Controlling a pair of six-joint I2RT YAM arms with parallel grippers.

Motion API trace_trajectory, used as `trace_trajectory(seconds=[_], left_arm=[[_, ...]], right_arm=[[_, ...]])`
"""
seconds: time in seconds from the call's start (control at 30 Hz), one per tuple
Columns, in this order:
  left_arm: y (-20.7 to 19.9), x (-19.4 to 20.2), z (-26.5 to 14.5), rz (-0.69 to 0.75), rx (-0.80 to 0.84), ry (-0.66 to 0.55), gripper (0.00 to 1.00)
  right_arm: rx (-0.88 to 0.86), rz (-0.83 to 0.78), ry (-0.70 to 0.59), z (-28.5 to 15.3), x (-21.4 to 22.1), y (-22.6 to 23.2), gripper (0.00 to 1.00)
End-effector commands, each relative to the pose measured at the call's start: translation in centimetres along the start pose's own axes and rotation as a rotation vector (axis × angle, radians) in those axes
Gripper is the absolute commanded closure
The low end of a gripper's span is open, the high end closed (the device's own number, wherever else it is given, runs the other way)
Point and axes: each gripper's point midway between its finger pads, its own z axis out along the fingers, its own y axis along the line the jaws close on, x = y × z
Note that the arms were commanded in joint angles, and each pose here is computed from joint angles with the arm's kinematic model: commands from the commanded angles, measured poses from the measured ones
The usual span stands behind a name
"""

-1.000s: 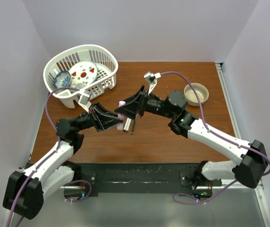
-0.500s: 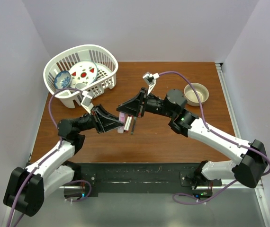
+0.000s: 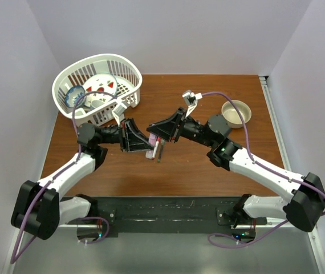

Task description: Insert the pens into the pen caps

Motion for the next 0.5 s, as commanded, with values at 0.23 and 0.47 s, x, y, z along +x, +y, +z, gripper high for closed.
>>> trace_trajectory(seconds=[0.23,0.47], left_arm=[[0.2,-11.0,0.6,0.152,-0.122,-0.288,1.00],[0.4,-7.0,-0.2,0.155,-0.172,-0.243,0.99]], right_arm=[[0.008,0.186,0.405,-2.9,13.3,0.7,1.00],[0.180,0.085,0.109,0.3,1.4,-1.5,1.00]])
